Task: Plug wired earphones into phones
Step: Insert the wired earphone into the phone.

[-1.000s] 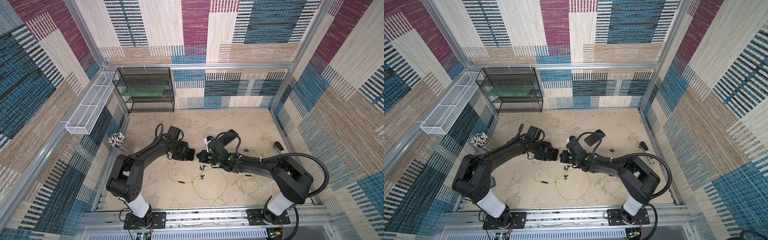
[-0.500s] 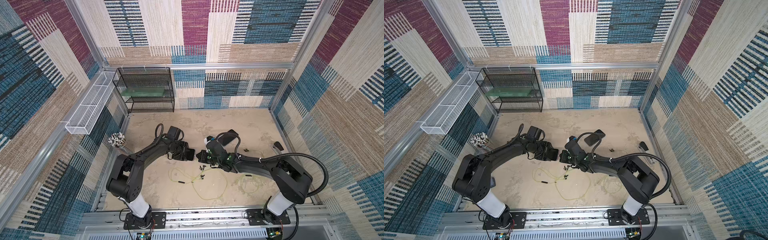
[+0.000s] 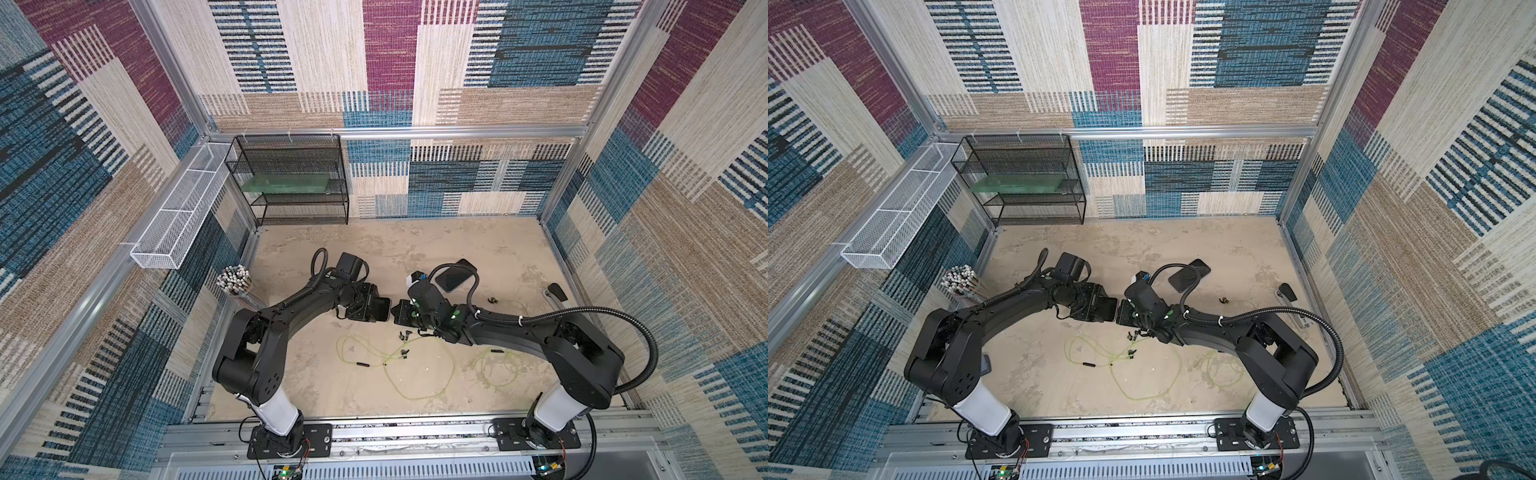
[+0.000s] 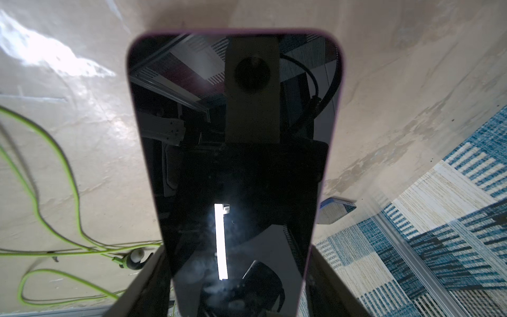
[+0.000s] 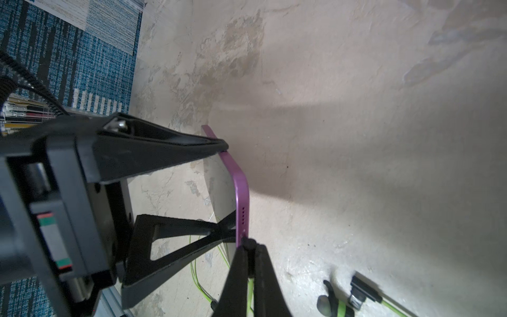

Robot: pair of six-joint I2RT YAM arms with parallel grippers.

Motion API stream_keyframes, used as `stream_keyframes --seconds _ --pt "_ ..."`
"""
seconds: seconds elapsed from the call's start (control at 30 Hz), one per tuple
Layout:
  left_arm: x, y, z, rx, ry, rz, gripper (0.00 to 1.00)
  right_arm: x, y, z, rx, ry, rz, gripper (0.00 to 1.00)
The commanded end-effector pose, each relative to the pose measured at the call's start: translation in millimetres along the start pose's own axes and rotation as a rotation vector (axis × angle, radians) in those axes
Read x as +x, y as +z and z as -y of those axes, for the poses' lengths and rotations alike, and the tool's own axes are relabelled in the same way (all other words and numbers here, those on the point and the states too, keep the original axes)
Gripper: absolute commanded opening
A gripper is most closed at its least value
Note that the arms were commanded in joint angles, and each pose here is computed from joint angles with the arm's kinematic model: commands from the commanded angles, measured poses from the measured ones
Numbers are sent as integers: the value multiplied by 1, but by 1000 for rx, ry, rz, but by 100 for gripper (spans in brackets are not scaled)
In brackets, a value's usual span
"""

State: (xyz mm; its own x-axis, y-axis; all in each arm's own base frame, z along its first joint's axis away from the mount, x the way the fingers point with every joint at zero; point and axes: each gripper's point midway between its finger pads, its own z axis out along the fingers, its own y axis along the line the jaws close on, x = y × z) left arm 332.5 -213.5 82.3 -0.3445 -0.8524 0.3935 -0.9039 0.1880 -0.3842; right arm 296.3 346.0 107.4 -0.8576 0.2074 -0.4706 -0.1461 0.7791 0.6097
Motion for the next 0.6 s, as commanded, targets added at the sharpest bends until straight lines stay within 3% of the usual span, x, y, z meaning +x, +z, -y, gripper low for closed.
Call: stream_keyframes --seconds 0.0,0.33,0.4,0.5,0.57 --pt "16 -2 11 34 9 -74 0 -3 3 -12 -59 9 12 0" --pt "17 -4 10 31 27 -65 0 -10 6 -18 -85 -3 37 2" --pt "12 -2 8 13 38 -47 0 -12 0 -13 -65 -1 34 15" --pt "5 4 2 -27 53 -24 0 -15 -10 1 -22 13 33 43" --pt "-2 6 -1 -46 60 2 0 -17 -18 10 7 24 29 53"
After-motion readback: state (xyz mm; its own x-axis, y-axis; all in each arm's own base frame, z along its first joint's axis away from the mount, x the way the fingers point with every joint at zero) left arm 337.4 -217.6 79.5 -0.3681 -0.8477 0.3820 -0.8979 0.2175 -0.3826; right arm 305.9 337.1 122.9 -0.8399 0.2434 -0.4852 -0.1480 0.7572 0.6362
